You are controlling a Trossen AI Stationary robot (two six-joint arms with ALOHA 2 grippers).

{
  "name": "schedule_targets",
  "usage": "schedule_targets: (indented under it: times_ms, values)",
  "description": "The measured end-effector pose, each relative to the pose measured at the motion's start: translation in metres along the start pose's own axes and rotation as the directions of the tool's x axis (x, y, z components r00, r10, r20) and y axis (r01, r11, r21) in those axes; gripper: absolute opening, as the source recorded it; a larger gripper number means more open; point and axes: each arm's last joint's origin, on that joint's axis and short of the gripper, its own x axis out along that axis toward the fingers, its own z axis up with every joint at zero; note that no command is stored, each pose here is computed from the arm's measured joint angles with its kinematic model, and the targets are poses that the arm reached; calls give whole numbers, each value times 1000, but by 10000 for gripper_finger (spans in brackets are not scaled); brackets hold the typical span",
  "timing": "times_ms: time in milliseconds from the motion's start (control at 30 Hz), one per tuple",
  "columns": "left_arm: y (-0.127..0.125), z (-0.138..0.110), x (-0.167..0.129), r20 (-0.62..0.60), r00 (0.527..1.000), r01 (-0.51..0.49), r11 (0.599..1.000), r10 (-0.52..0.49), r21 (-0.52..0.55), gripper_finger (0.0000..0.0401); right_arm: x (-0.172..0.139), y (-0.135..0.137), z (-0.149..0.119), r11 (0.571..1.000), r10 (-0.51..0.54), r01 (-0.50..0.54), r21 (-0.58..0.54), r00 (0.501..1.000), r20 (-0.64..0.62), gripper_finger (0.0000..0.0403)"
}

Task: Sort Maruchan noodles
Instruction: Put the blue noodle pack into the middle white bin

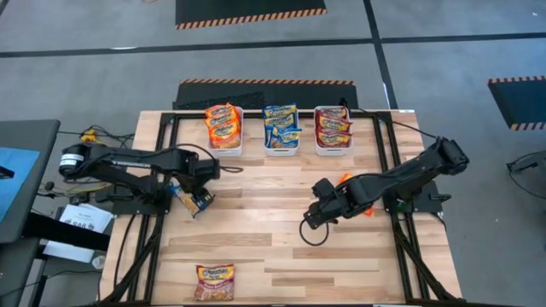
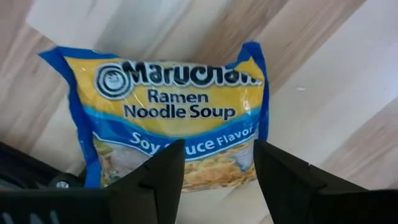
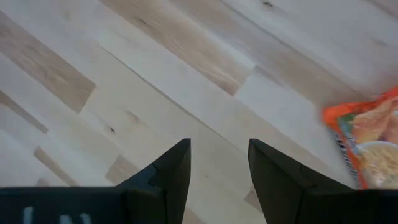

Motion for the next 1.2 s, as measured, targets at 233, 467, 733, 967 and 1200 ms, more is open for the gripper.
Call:
schedule_targets:
  times_ms: [233, 467, 733, 967, 1200]
  values:
    - [-18, 3, 21, -35, 998, -56, 997, 57, 46, 176, 1, 0, 2, 1000, 7, -7, 9, 1000, 0, 185]
    - [-28, 8, 45, -68, 985, -155, 985, 160, 77, 176, 0, 1, 2, 1000, 16, -16, 14, 1000, 3, 185]
    - [-30, 10, 66, -126, 960, -235, 964, 250, 127, 163, 0, 1, 3, 1000, 22, -22, 16, 1000, 4, 185]
    - [-30, 11, 66, -115, 963, -224, 963, 242, 152, 77, 0, 1, 3, 1000, 22, -22, 17, 1000, 4, 185]
    - [-31, 11, 64, -97, 965, -224, 956, 245, 188, 6, 0, 1, 3, 1000, 21, -21, 16, 1000, 3, 185]
